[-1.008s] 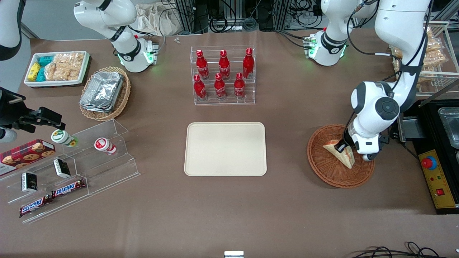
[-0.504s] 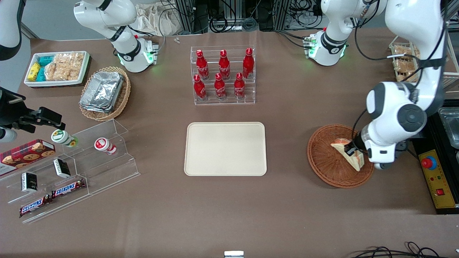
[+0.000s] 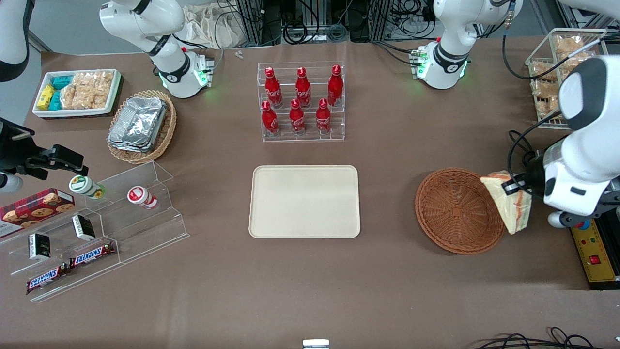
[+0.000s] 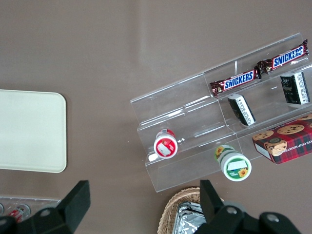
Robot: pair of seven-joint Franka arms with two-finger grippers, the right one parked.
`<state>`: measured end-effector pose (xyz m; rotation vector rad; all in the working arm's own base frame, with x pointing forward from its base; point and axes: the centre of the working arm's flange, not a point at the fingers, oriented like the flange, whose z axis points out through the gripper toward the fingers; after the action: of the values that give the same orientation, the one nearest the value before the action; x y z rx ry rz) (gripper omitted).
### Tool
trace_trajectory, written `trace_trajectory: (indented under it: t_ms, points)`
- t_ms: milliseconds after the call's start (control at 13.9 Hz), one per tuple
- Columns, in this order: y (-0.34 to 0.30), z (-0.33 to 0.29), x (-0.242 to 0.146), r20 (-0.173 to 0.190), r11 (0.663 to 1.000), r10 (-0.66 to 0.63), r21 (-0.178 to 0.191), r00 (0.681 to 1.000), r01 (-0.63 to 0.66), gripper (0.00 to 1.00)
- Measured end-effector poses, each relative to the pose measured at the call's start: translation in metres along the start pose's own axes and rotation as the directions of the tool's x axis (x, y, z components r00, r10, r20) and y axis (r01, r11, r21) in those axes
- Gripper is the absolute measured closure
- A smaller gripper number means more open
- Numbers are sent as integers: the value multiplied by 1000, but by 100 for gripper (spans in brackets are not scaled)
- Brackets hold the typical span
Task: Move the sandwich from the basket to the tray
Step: 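Lift the sandwich out of the basket with the left gripper, then carry the sandwich over the cream tray and lower it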
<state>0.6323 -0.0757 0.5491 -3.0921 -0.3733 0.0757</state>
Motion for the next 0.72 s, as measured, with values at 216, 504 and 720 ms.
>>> trace_trajectory:
  t_ms: [216, 504, 720]
  points:
    - [66, 13, -23, 28, 985, 169, -21, 985, -169, 84]
    - [170, 57, -61, 96, 935, 353, -74, 931, -347, 84]
    - [227, 108, -65, 93, 909, 409, -126, 908, -397, 84]
